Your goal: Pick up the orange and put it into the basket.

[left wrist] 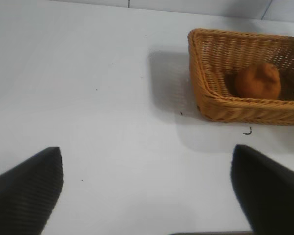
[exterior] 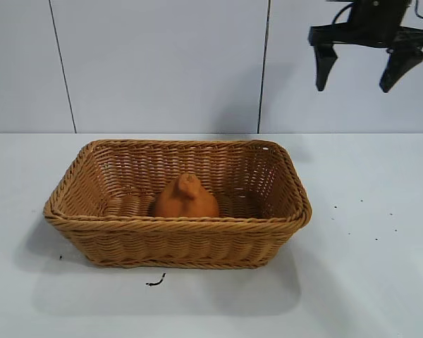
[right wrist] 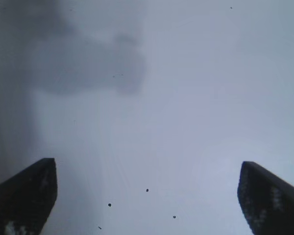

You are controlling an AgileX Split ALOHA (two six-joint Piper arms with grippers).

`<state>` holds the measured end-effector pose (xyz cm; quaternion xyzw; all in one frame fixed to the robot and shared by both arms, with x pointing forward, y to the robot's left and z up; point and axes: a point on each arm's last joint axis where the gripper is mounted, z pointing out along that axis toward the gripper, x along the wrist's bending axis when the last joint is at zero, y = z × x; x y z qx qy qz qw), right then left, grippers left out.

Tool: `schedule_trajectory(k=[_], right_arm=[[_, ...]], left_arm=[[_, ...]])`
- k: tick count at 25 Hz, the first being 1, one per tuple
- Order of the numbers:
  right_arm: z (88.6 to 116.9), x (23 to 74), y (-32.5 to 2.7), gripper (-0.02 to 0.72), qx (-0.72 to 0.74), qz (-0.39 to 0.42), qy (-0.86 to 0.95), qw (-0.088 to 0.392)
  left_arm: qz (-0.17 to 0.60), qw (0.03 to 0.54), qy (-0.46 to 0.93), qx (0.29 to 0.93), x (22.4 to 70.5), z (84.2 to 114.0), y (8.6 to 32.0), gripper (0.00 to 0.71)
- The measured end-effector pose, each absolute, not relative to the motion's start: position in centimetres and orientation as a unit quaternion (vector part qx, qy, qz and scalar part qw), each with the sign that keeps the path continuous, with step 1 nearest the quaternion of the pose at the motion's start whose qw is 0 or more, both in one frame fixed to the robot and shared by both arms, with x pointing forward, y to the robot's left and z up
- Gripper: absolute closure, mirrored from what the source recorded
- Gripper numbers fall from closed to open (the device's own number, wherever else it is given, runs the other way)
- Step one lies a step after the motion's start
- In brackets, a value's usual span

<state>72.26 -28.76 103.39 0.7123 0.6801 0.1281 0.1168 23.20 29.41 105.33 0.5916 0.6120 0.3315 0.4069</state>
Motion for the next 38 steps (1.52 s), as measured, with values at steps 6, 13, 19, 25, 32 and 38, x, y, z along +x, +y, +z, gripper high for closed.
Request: schedule_trajectory(k=[6, 13, 19, 25, 32, 38], right_arm=[[103.4, 72.3, -29.8, 0.025, 0.722, 0.132, 0.670, 0.112], [102.2, 69.6, -28.7, 0.030, 0.718, 0.105, 0.685, 0.068], [102.9, 61.2, -28.7, 0.034, 0.709, 0.055, 0.702, 0.023], [103.3, 50.1, -28.9, 0.034, 0.704, 0.026, 0.709, -0.003], [101.7, 38.8, -29.2, 0.034, 0.701, 0.074, 0.708, 0.045], [102.7, 32.6, -29.3, 0.034, 0.679, 0.193, 0.689, 0.161]], left_arm=[[0.331, 0.407, 0.612, 0.592, 23.2, 105.3, 29.4, 0.044], [0.331, 0.407, 0.612, 0.592, 23.2, 105.3, 29.4, 0.044], [0.331, 0.407, 0.612, 0.592, 23.2, 105.3, 29.4, 0.044], [0.331, 0.407, 0.612, 0.592, 23.2, 105.3, 29.4, 0.044], [0.331, 0.407, 0.612, 0.592, 23.2, 105.3, 29.4, 0.044], [0.331, 0.407, 0.612, 0.592, 23.2, 105.3, 29.4, 0.044]])
